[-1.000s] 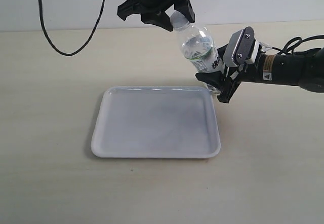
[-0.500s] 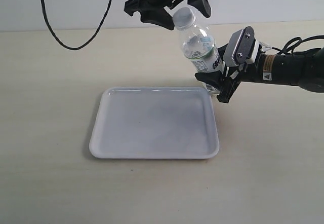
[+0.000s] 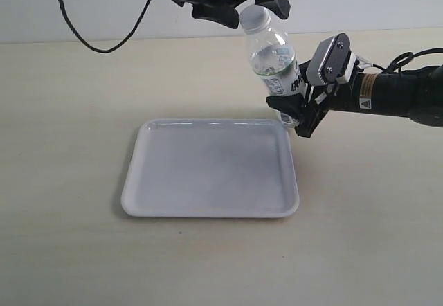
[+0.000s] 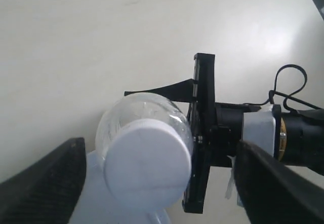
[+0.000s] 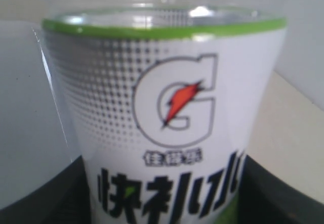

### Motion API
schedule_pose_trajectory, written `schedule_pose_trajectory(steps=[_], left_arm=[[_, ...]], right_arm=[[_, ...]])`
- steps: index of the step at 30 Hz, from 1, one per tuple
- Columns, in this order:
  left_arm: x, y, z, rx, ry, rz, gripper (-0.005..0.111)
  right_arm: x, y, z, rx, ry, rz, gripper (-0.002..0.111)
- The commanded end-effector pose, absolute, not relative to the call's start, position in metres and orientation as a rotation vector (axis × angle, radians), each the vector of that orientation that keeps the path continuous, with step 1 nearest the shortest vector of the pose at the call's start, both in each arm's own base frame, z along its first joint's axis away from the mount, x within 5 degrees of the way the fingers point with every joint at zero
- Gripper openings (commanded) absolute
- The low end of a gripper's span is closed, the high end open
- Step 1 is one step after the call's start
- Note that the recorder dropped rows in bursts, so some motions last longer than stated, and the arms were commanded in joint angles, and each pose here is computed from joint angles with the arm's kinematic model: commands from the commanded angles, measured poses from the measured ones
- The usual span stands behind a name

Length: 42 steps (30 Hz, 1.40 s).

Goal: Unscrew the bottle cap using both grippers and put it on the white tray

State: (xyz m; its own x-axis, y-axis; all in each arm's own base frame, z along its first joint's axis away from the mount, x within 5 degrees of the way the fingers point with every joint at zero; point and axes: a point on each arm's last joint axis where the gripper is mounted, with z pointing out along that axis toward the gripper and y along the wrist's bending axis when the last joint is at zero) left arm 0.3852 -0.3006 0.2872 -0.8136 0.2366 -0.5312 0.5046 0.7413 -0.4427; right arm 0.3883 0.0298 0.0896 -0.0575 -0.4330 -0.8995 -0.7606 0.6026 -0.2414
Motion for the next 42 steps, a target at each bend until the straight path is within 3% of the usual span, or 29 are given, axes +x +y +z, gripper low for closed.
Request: schedule_pose_trajectory(steps=[1,24,33,42], left_arm=[[0.385,-0.3,0.301,0.551,2.423,-0.826,0.077],[0.387,-0.3,0.302,0.518,2.415,-0.831,0.076],[0.389,-0.298,0.301,0.542,2.406,-0.776,0.061],[0.384,-0.304,0.301,0.566,2.405,-0.778,0.061]], right_arm=[[0.39,0.032,0.099,-0.919,1.656,0.414,0.0],[0.39,0.034,0.086,-0.881,1.642,0.455,0.0],[0.39,0.034,0.086,-0.881,1.642,0.455,0.0],[0.39,0.033,0.086,-0.879,1.642,0.454,0.0]])
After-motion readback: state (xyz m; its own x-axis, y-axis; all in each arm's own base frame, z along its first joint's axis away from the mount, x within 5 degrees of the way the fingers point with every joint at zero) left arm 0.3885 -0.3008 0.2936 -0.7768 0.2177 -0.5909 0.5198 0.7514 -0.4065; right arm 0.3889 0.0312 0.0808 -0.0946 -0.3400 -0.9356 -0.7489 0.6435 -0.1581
